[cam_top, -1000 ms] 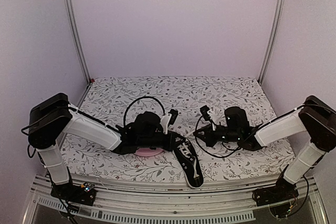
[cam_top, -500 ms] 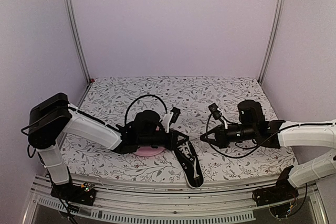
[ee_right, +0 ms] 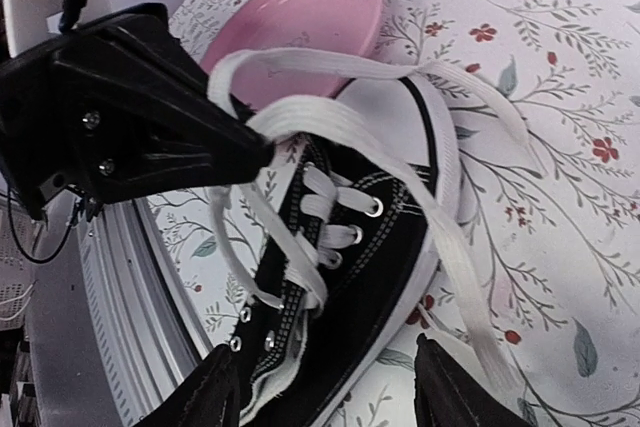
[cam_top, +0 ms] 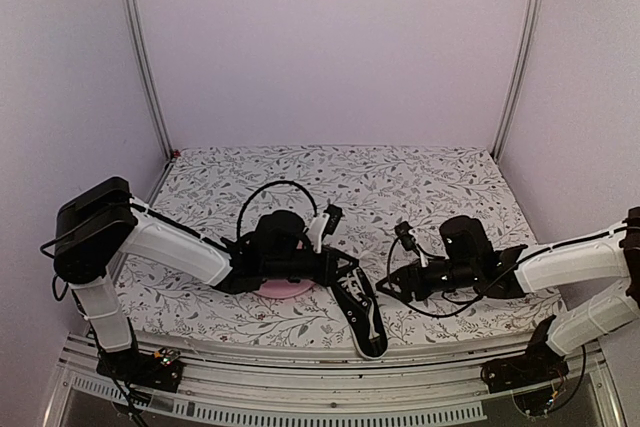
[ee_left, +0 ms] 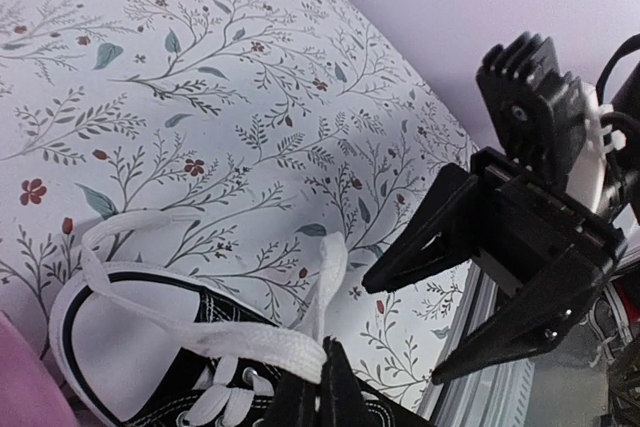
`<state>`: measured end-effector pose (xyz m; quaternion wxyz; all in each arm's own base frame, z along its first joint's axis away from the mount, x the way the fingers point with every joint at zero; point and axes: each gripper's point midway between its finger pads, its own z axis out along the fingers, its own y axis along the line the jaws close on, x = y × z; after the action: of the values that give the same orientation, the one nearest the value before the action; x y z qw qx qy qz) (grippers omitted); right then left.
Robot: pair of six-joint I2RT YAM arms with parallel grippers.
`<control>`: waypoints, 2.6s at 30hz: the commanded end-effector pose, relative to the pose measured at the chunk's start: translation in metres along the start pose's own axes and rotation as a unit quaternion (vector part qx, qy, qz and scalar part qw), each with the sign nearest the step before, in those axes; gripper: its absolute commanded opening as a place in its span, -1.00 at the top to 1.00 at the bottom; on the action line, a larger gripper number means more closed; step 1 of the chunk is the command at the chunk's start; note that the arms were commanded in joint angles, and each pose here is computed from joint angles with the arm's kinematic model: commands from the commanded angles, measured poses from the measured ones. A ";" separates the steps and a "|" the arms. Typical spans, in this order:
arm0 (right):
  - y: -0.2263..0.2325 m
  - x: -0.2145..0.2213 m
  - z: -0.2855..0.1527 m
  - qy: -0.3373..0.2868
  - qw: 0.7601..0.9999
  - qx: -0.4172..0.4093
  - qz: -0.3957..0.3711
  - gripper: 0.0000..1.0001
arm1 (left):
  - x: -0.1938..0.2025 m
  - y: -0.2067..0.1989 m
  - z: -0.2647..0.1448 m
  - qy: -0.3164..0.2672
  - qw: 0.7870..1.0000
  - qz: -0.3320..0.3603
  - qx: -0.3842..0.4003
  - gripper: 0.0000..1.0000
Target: Tie the shoes
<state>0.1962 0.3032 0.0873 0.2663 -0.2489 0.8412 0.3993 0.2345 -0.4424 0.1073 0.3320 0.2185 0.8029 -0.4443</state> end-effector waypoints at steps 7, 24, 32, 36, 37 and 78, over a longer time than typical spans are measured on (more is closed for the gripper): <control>-0.032 0.001 -0.039 -0.070 0.990 0.123 0.022 -0.25 | 0.002 0.002 0.000 0.002 1.000 0.000 0.000 1.00; -0.062 0.016 -0.002 -0.032 0.984 0.163 0.062 0.10 | 0.002 0.003 -0.002 -0.001 1.000 0.000 -0.001 1.00; -0.068 0.017 0.012 -0.030 0.984 0.164 0.058 0.31 | 0.002 0.002 -0.001 0.000 1.000 -0.001 0.000 1.00; -0.067 0.008 0.012 -0.040 0.983 0.170 0.053 0.69 | 0.002 0.002 -0.002 0.000 1.000 0.000 0.000 1.00; -0.064 0.004 0.011 -0.046 0.984 0.166 0.049 0.81 | 0.001 0.002 -0.002 -0.001 1.000 0.000 -0.001 1.00; 0.030 -0.017 0.050 -0.097 0.993 0.029 -0.055 0.96 | -0.003 -0.002 -0.002 -0.003 1.000 -0.010 0.002 1.00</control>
<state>0.1996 0.3489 0.0795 0.3705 -0.2499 0.8190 0.3598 0.2337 -0.4408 0.1040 0.3242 0.2102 0.8083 -0.4442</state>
